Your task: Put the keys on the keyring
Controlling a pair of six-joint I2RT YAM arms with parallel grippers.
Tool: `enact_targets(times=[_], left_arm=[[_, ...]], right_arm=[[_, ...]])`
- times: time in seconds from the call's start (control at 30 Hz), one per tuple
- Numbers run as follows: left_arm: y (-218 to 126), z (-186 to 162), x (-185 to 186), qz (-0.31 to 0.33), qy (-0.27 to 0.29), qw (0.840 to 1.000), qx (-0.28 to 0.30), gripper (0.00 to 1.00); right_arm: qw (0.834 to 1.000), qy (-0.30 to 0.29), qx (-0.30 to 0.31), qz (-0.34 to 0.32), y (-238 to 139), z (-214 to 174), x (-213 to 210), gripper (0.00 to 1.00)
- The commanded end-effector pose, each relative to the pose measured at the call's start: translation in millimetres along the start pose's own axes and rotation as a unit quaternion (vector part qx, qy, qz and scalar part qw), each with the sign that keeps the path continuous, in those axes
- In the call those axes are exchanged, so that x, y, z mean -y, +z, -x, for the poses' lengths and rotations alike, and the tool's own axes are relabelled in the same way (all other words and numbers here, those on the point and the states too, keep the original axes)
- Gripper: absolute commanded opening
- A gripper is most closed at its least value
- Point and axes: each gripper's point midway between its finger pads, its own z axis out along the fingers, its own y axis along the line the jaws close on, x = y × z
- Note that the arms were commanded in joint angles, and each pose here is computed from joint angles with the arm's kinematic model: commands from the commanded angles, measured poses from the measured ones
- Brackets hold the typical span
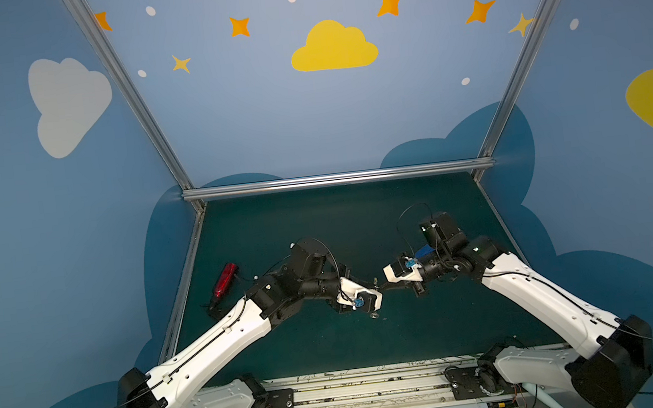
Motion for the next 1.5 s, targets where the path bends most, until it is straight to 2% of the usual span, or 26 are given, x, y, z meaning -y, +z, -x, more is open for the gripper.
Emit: enact_targets(times=[0.0, 0.77, 1.0, 1.47], left_arm=[[-7.4, 13.3, -0.8, -0.003, 0.009, 1.0, 0.018, 0.03], [-7.9, 8.7, 13.5, -0.038, -0.018, 0.999, 0.01, 0.03], [-7.9, 7.6, 16.6, -0.052, -0.034, 0.998, 0.01, 0.03], [-6.3, 0.3, 7.9, -0.035, -0.062, 0.997, 0.004, 0.03]], right_arm=[[1.0, 0.012, 0.014, 0.006, -3.4, 9.5, 0.9, 0.0], [0.999, -0.017, 0.02, -0.03, -9.9, 12.4, 2.3, 0.0], [0.997, -0.048, 0.009, -0.055, -12.1, 10.4, 4.4, 0.0], [0.997, -0.05, 0.005, -0.055, -8.9, 7.2, 4.1, 0.0]])
